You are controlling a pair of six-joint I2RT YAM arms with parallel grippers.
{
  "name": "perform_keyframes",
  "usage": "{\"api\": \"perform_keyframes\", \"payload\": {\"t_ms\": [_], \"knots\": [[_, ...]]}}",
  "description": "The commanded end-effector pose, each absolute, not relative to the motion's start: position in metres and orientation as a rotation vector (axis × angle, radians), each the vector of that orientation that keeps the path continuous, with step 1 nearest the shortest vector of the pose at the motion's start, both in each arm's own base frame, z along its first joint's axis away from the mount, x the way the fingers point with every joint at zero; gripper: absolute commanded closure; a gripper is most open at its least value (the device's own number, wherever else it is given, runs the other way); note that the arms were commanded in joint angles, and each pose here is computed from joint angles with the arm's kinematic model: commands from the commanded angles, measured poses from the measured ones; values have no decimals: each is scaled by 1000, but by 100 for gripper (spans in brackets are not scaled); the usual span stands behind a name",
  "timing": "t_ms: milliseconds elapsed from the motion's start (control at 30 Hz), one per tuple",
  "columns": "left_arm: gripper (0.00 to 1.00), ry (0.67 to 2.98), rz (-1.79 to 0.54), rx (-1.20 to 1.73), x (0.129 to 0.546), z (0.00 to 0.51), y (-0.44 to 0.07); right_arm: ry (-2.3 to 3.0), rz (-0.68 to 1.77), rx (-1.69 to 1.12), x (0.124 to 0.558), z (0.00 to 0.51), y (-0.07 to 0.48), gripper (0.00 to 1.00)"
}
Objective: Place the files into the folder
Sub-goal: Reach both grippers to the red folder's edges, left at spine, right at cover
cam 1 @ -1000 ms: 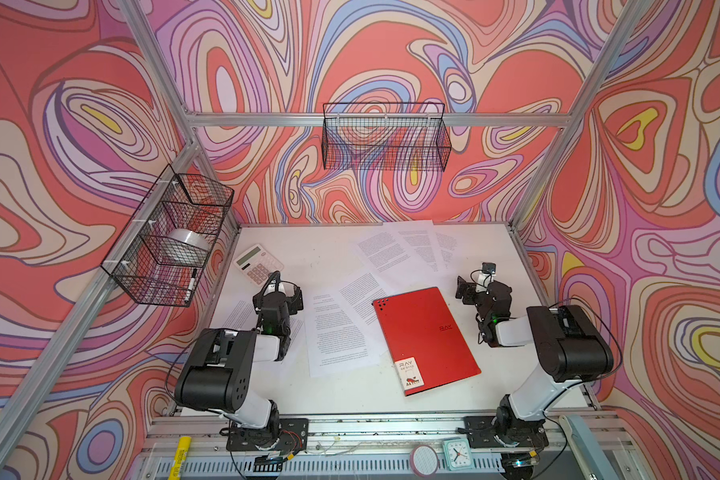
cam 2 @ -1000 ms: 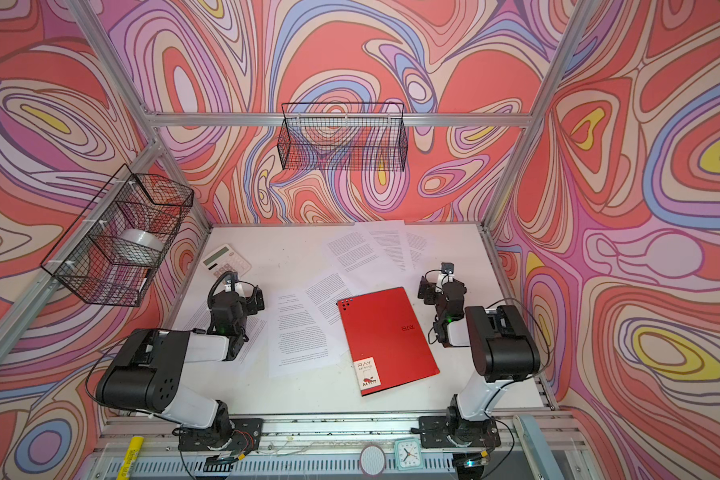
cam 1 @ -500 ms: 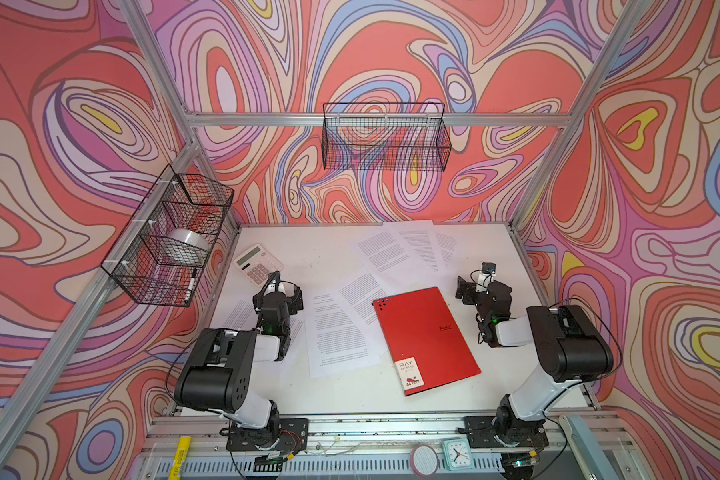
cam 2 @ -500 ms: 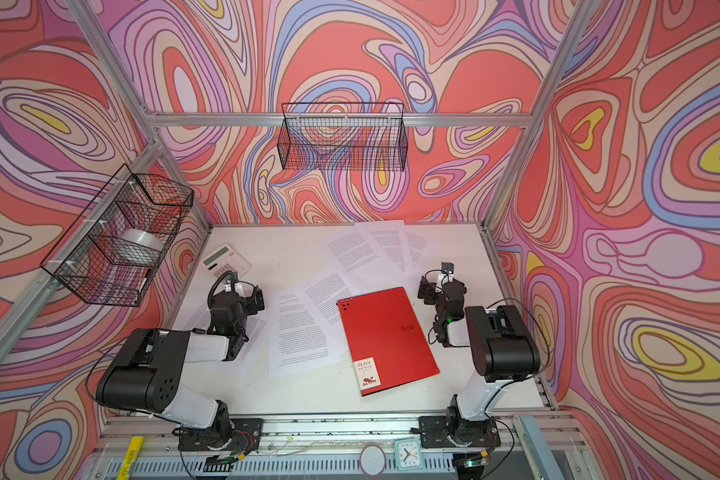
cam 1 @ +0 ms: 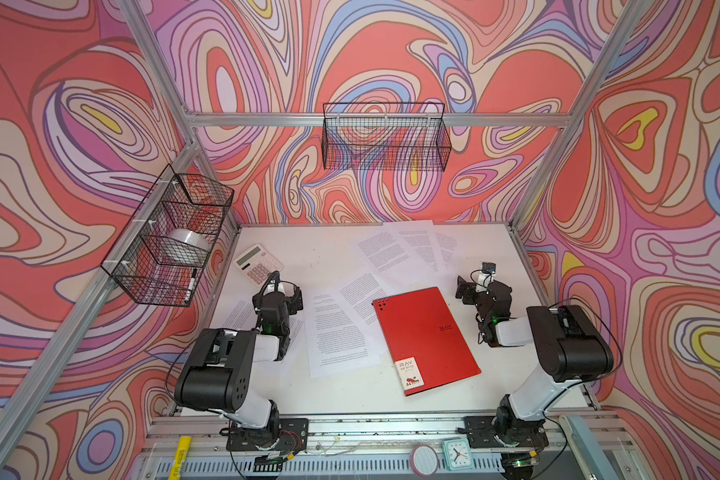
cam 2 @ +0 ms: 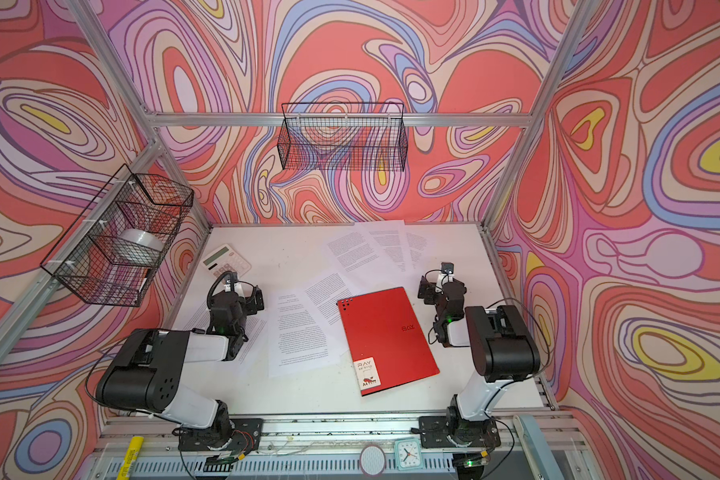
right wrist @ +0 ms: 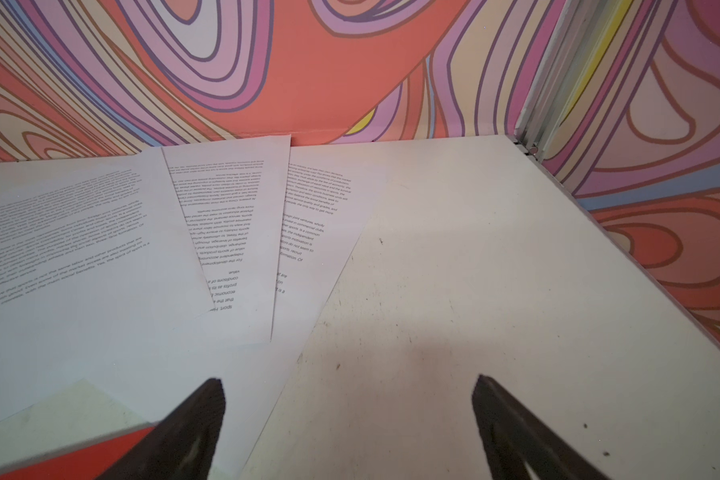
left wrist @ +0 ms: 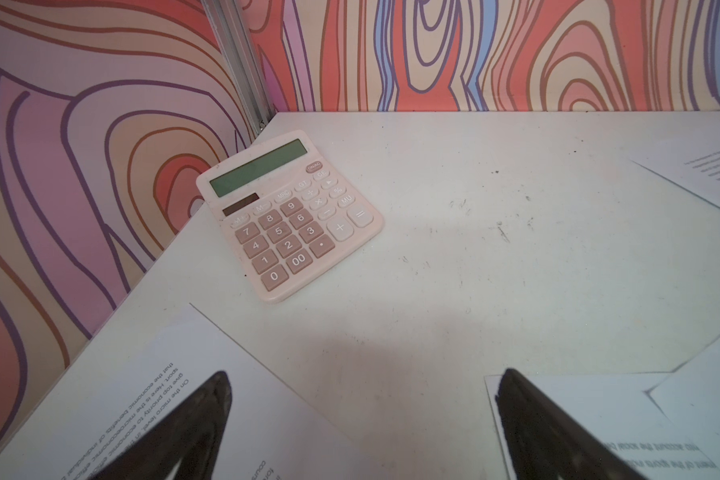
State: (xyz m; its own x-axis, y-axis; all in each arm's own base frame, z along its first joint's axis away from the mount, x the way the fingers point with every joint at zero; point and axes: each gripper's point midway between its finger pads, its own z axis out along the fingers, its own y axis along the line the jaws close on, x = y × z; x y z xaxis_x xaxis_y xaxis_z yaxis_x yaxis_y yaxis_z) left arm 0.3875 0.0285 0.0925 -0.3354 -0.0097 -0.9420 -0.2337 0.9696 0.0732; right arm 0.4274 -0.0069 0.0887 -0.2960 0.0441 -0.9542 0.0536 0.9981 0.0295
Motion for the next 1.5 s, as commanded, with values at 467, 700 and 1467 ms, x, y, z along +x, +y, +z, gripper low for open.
{"api": "perform_keyframes", "payload": {"t_ms": [467, 700, 1467], "knots": [[0, 1983, 197, -405, 385, 206, -1, 1925, -99, 665, 402, 165, -61, 2], [0, 2199, -777, -350, 352, 200, -139, 1948, 188, 786, 384, 160, -39, 2], [34, 2766, -973, -133, 268, 61, -313, 2494, 586, 737, 318, 44, 40, 6]]}}
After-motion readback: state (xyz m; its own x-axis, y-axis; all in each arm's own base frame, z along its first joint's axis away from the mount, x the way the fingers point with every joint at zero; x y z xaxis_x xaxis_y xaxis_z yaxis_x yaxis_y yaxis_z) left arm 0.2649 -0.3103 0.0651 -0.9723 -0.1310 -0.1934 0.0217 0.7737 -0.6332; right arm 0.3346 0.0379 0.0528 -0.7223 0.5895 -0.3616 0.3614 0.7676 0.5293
